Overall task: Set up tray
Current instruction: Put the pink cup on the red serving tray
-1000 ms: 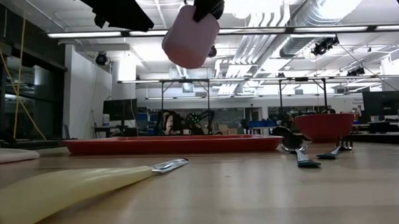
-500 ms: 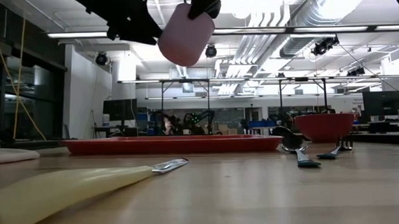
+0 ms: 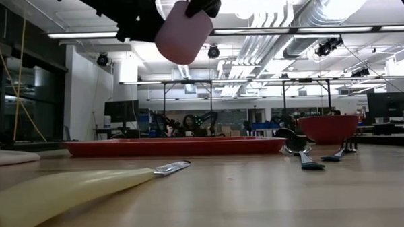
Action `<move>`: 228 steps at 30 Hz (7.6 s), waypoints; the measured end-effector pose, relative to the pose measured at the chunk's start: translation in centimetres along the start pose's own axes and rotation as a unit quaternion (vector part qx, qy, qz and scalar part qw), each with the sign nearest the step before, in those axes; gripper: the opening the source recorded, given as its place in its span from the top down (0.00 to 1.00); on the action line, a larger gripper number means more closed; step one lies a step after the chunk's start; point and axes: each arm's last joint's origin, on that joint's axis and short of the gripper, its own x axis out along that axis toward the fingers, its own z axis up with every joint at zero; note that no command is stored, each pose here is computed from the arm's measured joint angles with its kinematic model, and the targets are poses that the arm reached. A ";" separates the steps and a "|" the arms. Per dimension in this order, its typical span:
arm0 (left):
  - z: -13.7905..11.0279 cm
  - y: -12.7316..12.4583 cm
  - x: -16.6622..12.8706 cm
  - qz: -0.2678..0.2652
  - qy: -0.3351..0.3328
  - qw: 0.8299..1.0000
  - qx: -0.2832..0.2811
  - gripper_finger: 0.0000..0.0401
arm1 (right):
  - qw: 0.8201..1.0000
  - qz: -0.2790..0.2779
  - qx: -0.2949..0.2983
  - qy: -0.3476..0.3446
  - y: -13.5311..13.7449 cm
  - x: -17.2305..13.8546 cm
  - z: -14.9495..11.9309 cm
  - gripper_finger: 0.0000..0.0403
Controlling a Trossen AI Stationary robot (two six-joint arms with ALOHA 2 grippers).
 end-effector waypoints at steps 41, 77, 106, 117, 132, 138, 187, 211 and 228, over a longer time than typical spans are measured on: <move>-1.1 -0.7 1.5 0.001 0.024 0.998 0.064 0.82 | 0.999 -0.017 0.027 -0.001 1.0 2.9 -0.9 1.00; -1.5 -0.7 1.5 -0.004 0.040 0.997 0.069 0.98 | 0.999 -0.009 0.037 -0.023 1.1 2.8 -0.4 0.93; -3.3 -0.4 1.7 0.021 0.119 0.986 0.117 0.98 | 0.998 -0.061 0.030 -0.018 0.7 2.8 -0.5 0.69; -4.0 1.5 2.0 0.080 0.163 0.979 0.092 0.98 | 0.996 -0.080 0.027 -0.008 0.6 2.8 -0.6 0.69; -3.8 5.4 3.3 0.139 0.179 0.972 0.061 0.98 | 0.979 -0.153 0.057 0.118 0.5 2.4 -3.0 0.69; -3.5 6.6 3.7 0.152 0.173 0.972 0.050 0.98 | 0.980 -0.134 0.076 0.124 0.6 2.3 -3.2 0.69; -4.3 17.6 4.6 0.166 0.027 0.986 -0.022 0.98 | 0.924 -0.075 0.349 -0.133 3.4 -3.2 -17.5 0.69; -12.0 19.3 -0.1 0.210 -0.019 0.977 -0.038 0.98 | 0.918 -0.055 0.369 -0.134 3.5 -2.3 -18.4 0.69; -15.5 18.7 -1.2 0.228 -0.027 0.973 -0.038 0.98 | 0.922 -0.043 0.360 -0.138 3.5 -2.4 -18.2 0.69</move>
